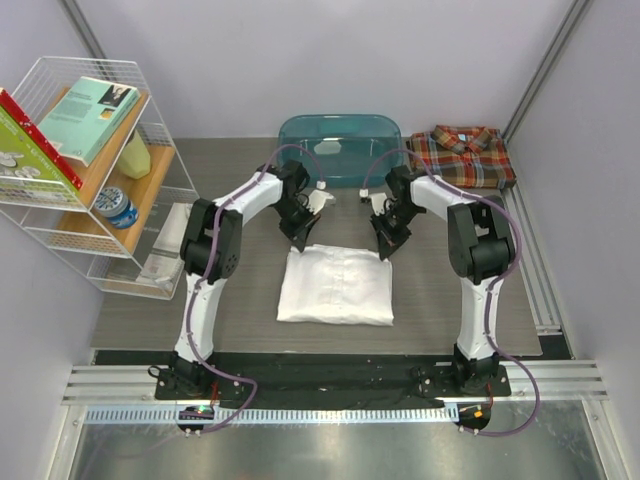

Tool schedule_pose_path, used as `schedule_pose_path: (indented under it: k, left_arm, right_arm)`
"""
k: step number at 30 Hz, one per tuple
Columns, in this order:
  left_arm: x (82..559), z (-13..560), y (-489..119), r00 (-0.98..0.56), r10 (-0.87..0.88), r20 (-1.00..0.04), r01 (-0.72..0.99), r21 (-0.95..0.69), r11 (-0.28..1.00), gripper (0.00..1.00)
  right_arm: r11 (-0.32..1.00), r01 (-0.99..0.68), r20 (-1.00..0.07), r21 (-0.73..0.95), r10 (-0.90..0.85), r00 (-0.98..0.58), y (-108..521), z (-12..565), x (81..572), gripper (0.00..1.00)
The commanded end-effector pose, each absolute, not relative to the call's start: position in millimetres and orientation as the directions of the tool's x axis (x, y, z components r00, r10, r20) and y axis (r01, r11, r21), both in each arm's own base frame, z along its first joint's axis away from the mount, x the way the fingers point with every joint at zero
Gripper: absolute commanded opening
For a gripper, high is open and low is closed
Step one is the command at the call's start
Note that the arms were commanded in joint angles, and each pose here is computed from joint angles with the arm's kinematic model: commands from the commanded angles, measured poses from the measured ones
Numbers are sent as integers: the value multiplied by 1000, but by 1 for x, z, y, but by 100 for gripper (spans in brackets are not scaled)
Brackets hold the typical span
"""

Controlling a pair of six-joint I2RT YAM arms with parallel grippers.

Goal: Fold and stack the long sleeve shirts
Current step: Fold the shirt

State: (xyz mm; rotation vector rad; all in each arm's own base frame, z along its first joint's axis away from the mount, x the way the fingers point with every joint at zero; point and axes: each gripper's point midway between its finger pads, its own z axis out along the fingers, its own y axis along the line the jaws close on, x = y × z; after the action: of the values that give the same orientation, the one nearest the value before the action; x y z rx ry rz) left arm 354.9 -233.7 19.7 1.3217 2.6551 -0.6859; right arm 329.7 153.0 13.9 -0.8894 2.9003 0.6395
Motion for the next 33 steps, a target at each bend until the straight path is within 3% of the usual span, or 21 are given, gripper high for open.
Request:
schedule_pose_path:
  k: [1, 6, 8, 9, 10, 12, 13, 15, 16, 18, 19, 21, 24, 25, 26, 27, 28, 31, 33]
  left_arm:
    - [398, -1, -209, -632, 732, -253, 775, -210, 597, 0]
    - [432, 13, -209, -656, 693, -299, 752, -180, 634, 2]
    - [442, 30, -210, -659, 674, -333, 746, -173, 643, 13]
    - [448, 48, -211, -657, 655, -374, 742, -170, 648, 28]
    - [450, 63, -211, -658, 636, -404, 737, -173, 653, 34]
    - [449, 93, -213, -668, 576, -470, 723, -229, 652, 48]
    - [447, 133, -213, -640, 545, -542, 731, -211, 649, 54]
    - [436, 156, -212, -637, 502, -585, 722, -223, 656, 61]
    - [425, 192, -213, -593, 477, -649, 741, -209, 638, 64]
    - [406, 206, -214, -583, 433, -688, 739, -228, 634, 100]
    - [399, 215, -216, -577, 404, -709, 738, -241, 631, 100]
    - [373, 235, -212, -568, 336, -752, 720, -256, 646, 100]
    - [330, 267, -237, -477, 203, -855, 814, -343, 468, 100]
    - [299, 253, -244, -562, 178, -808, 797, -471, 378, 100]
    - [289, 260, -244, -597, 134, -791, 768, -517, 377, 100]
    - [283, 260, -247, -706, 60, -706, 670, -637, 381, 100]
    - [271, 251, -255, -736, 60, -674, 655, -689, 310, 100]
    - [242, 219, -281, -820, 151, -552, 571, -771, 283, 100]
    - [236, 207, -293, -821, 157, -548, 569, -767, 297, 100]
  right_arm:
    - [822, -543, -229, 171, -503, -833, 129, -9, 391, 1]
    - [850, -514, -313, 113, -461, -831, 127, 11, 432, 1]
    - [849, -516, -351, 110, -453, -820, 131, 30, 442, 7]
    - [849, -514, -341, 125, -449, -826, 132, 38, 437, 13]
    - [842, -516, -362, 155, -438, -823, 137, 51, 435, 26]
    - [833, -519, -425, 190, -406, -809, 142, 95, 428, 41]
    - [829, -519, -450, 209, -390, -803, 143, 111, 424, 52]
    - [808, -544, -526, 226, -369, -766, 147, 161, 410, 60]
    - [804, -547, -546, 233, -357, -758, 148, 175, 405, 71]
    - [782, -569, -596, 256, -336, -730, 152, 206, 386, 83]
    - [766, -578, -607, 280, -325, -725, 156, 215, 377, 99]
    - [710, -596, -610, 374, -296, -735, 168, 225, 348, 100]
    - [579, -583, -557, 570, -250, -792, 191, 222, 301, 100]
    - [555, -535, -494, 637, -239, -836, 195, 205, 283, 100]
    - [527, -526, -478, 668, -238, -845, 200, 201, 272, 100]
    - [475, -546, -506, 690, -222, -833, 206, 207, 266, 100]
    - [460, -513, -465, 724, -224, -857, 207, 191, 251, 100]
    - [425, -476, -427, 769, -212, -879, 222, 181, 234, 100]
    - [402, -458, -417, 793, -189, -889, 241, 182, 231, 100]
